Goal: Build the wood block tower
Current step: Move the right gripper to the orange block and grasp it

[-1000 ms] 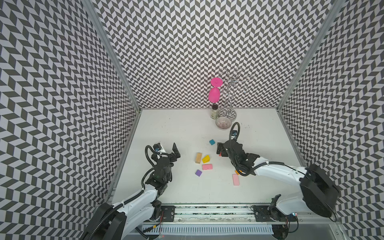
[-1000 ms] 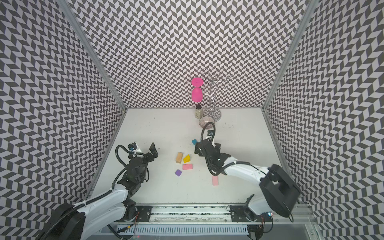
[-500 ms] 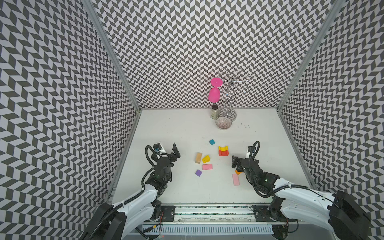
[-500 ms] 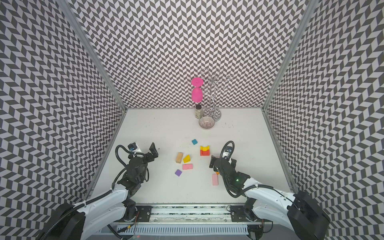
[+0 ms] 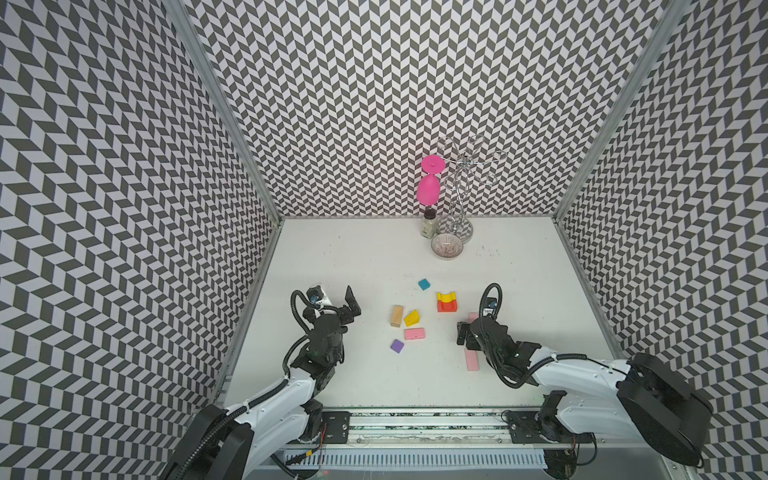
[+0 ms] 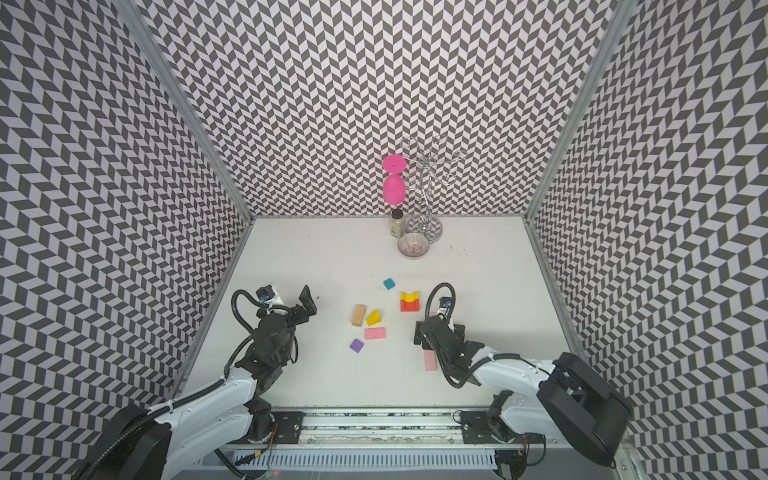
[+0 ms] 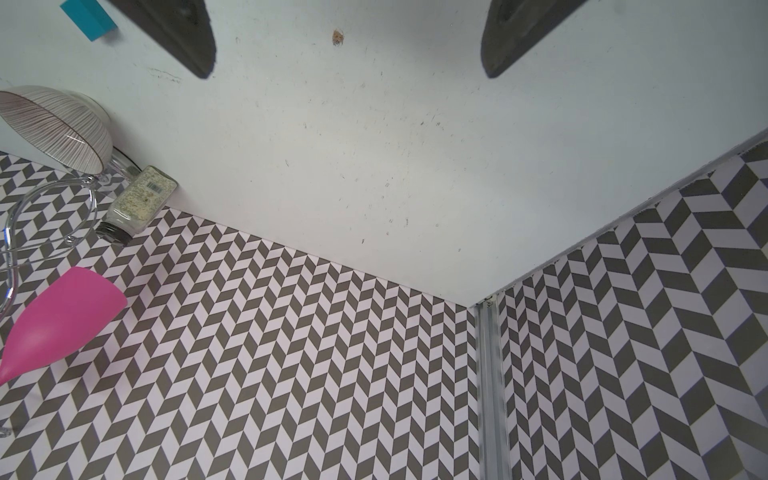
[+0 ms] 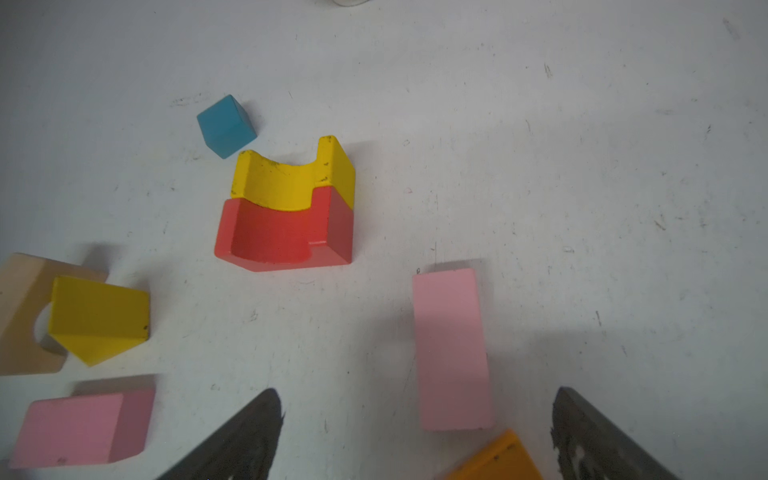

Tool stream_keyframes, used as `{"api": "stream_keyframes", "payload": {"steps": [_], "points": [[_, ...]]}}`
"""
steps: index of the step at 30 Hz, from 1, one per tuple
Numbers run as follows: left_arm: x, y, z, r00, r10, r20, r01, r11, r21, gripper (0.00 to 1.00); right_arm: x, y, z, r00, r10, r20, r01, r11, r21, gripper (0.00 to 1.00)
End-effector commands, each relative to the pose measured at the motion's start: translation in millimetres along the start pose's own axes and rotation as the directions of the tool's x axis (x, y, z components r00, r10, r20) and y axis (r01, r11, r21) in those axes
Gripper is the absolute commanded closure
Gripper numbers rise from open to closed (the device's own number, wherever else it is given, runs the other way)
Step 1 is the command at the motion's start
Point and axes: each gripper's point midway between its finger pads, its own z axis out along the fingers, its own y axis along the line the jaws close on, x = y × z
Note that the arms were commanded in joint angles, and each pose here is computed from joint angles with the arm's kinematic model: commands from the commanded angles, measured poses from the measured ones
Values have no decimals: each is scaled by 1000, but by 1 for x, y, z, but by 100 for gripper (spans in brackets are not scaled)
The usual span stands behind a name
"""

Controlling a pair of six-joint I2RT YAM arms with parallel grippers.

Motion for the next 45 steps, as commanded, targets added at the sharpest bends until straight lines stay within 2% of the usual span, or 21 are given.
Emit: {"api": "stream_keyframes", "payload": {"steps": [1,6,14,25,35,45], "points": [[-11,-4,2,999,-21,24,21,1000,0,0,1,9,3,999,25,-21,-26,999,-30,0],[-11,-3,2,1000,-20,23,20,1000,-1,0,10,8,5,998,20,-57,-22,999,-33,3],[-11,-3,2,999,-22,24,22,1000,-1,0,22,8,-1,995,41,-93,-48,996,-69,15],[-12,-3,1,999,-26,27,26,1000,2,0,31,2,-8,994,36,-104,-40,998,-38,22],[-11,-3,2,1000,-22,22,22,1000,0,0,38,5,-11,993,-3,-122,4,1000,14,24],[-11,-4,3,1000,-19,21,19,1000,0,0,41,2,-6,992,-15,-129,23,998,58,34]]}}
